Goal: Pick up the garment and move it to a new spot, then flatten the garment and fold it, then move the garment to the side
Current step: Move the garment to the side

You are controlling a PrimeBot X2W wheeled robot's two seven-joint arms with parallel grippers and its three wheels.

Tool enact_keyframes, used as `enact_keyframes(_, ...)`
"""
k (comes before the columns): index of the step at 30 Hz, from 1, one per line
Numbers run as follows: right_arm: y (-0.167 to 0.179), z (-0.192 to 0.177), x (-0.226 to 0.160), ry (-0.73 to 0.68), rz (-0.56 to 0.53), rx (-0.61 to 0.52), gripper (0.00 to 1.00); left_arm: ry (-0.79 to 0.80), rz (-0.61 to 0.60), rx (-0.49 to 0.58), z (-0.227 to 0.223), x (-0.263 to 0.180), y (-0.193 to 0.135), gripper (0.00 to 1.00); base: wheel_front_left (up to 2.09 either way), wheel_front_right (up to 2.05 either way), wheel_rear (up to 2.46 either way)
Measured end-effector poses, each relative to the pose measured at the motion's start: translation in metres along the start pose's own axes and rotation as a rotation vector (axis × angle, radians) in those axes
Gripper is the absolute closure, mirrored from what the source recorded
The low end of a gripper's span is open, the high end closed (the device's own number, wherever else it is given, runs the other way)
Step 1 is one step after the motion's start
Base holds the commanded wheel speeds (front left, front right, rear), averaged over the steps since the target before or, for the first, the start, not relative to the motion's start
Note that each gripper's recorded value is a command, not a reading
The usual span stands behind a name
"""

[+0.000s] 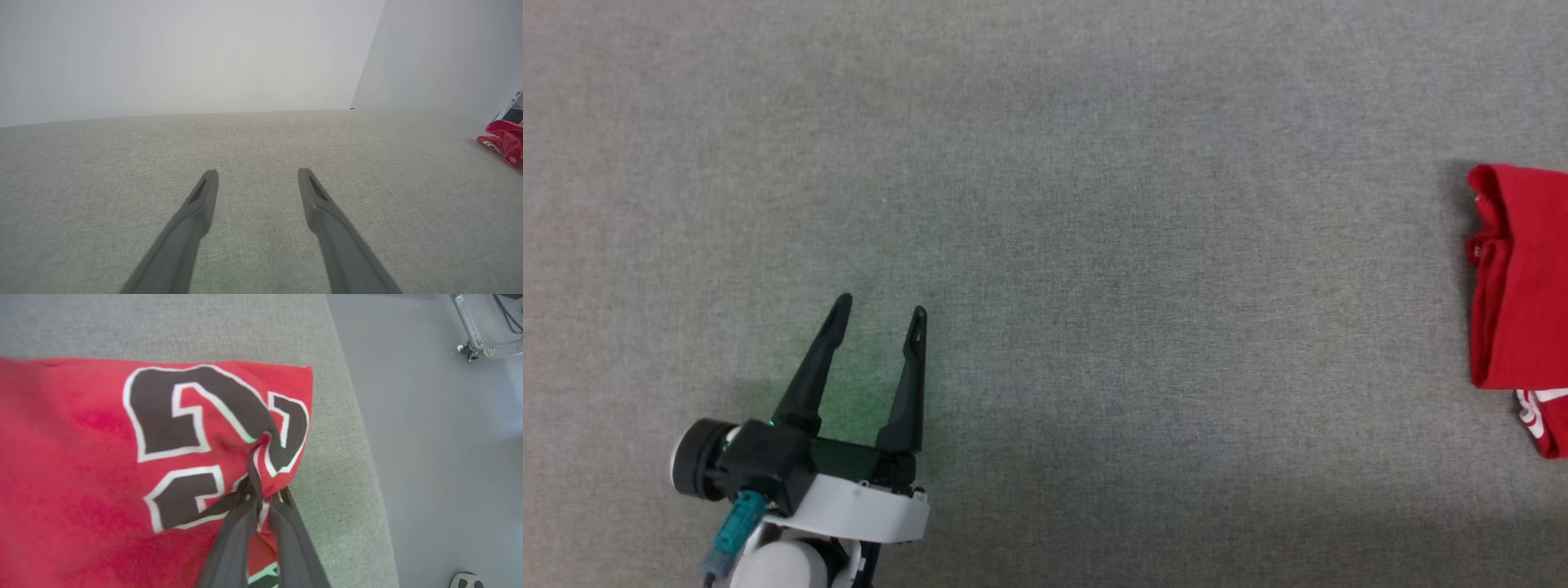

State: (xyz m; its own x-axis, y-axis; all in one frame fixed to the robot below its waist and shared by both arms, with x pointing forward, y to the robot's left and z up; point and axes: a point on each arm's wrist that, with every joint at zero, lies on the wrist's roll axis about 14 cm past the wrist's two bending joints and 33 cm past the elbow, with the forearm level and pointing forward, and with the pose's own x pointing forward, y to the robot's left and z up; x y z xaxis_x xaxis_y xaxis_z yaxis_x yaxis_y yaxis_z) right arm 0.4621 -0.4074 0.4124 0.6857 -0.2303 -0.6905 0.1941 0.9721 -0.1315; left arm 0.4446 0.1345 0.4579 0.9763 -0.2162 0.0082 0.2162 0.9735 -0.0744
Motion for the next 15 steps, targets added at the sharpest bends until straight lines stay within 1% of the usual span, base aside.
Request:
enact_keyframes(2,0.004,-0.005,0.006,0.014,0.001,-0.007,1.0,0.004,0.004,0.005,-0.002,0.0,0.002,0.0,0.0,0.0,0.0)
enact_keyframes(3,0.004,-0.006,0.007,0.015,-0.002,-0.008,0.84,0.004,0.004,0.009,-0.002,0.0,0.002,0.0,0.0,0.0,0.0)
enact_keyframes(4,0.003,-0.006,0.009,0.015,-0.006,-0.01,0.62,0.003,0.005,0.011,-0.002,0.001,0.002,0.0,0.0,0.0,0.0)
enact_keyframes(6,0.002,-0.005,0.01,0.011,-0.014,-0.015,0.03,0.002,0.005,0.013,-0.001,0.001,0.002,0.0,0.0,0.0,0.0)
enact_keyframes(7,0.001,-0.004,0.01,0.005,-0.015,-0.013,0.0,-0.001,0.003,0.013,0.0,0.001,0.001,0.0,0.0,0.0,0.0)
enact_keyframes(10,-0.003,0.001,0.006,-0.013,-0.025,-0.016,0.0,-0.011,-0.003,0.013,0.004,0.002,-0.001,0.0,0.0,0.0,0.0)
enact_keyframes(15,-0.003,0.019,-0.009,-0.083,-0.018,-0.042,0.0,-0.026,-0.006,0.005,0.012,-0.002,-0.005,0.0,0.0,0.0,0.0)
